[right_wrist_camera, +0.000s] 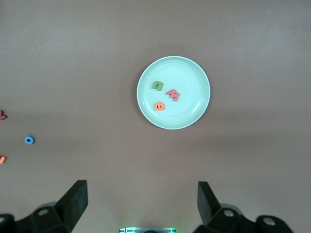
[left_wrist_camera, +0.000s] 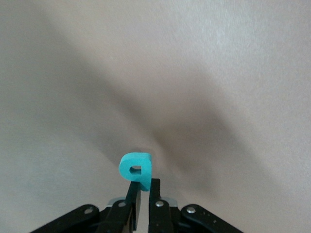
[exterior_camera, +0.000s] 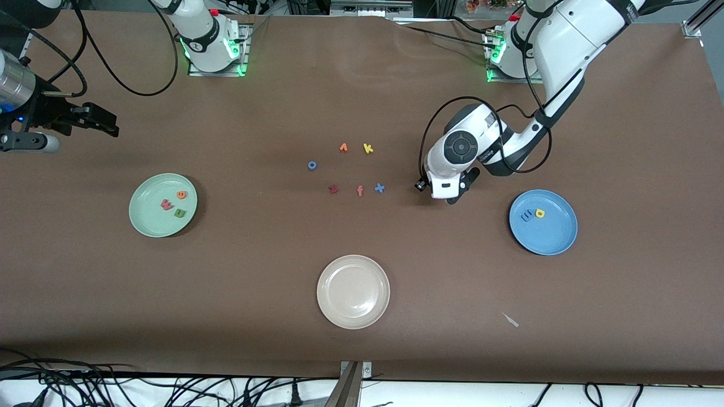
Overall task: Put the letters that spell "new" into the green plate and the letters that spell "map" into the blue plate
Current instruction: 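Carry the teal q with the left gripper over the blue plate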
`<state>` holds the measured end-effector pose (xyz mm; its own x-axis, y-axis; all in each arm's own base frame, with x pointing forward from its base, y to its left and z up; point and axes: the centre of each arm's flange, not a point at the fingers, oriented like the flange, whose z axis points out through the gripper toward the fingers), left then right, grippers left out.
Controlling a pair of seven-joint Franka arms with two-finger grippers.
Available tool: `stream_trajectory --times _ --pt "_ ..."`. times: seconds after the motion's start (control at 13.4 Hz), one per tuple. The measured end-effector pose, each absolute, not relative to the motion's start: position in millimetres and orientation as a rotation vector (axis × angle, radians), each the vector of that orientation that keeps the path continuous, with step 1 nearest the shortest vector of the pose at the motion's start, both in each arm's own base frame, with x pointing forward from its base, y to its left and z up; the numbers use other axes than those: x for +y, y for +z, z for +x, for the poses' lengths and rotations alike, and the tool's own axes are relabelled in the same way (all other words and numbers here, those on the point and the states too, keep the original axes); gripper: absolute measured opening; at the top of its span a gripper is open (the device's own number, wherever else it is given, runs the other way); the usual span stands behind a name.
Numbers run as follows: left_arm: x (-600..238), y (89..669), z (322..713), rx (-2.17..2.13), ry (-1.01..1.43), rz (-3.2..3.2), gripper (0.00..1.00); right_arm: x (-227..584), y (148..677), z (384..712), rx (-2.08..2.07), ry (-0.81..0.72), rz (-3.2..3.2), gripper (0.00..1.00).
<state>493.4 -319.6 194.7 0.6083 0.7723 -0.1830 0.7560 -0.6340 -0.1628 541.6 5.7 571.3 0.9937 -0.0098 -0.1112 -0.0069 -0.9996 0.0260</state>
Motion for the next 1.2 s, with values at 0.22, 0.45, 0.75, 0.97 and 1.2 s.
stream_trajectory --times 0.22,0.45,0.75,0.97,1.2 --pt "-318.4 210.9 507.6 -1.298 0.355 -2.724 0.11 6.3 571.2 541.7 -0.011 -0.174 3.111 1.0" --pt "-310.9 222.0 519.3 -1.212 0.331 -2.718 0.11 6.4 571.1 541.7 -0.011 -0.174 3.111 1.0" --pt "-269.9 245.0 551.0 -1.094 0.376 -2.706 0.11 7.6 571.1 541.7 -0.008 -0.174 3.111 1.0" --pt "-223.4 265.3 574.7 -0.954 0.411 -2.754 0.11 10.0 571.4 541.7 -0.001 -0.173 3.111 1.0" --pt "-148.1 278.4 598.4 -0.783 0.447 -2.846 0.11 10.8 571.5 541.8 0.002 -0.173 3.11 1.0"
